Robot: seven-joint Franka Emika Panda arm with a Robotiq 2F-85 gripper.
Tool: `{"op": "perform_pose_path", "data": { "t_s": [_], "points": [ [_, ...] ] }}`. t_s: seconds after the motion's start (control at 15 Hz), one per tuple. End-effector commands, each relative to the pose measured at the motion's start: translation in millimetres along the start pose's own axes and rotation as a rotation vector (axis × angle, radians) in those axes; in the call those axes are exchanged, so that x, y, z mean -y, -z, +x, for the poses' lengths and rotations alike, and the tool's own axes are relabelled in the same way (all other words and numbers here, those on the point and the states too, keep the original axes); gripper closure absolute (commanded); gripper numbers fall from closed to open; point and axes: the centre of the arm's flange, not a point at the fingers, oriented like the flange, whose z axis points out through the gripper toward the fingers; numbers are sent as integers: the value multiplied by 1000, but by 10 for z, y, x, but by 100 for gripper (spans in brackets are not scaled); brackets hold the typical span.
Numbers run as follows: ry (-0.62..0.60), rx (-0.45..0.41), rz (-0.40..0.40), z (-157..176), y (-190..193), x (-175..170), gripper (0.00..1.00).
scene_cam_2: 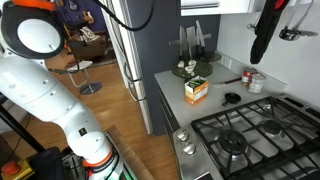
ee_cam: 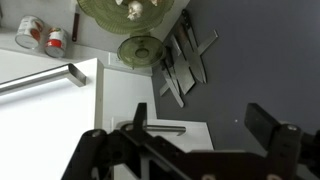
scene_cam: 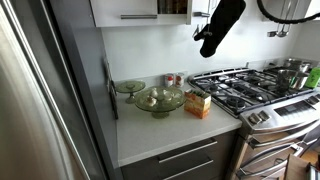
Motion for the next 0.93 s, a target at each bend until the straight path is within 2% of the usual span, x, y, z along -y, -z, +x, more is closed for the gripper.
{"op": "perform_pose_path", "data": {
  "t_s": [0.0,0.2,0.4,0.53,0.87],
  "points": [
    [95,5,-173,59,-50,126,0],
    [112,12,-300,43,-36,112,0],
    [72,25,-410,24,-19,128,0],
    [34,5,-457,27,-54,148,0],
    [-61,-47,-504,99,-354,268,0]
  ]
}}
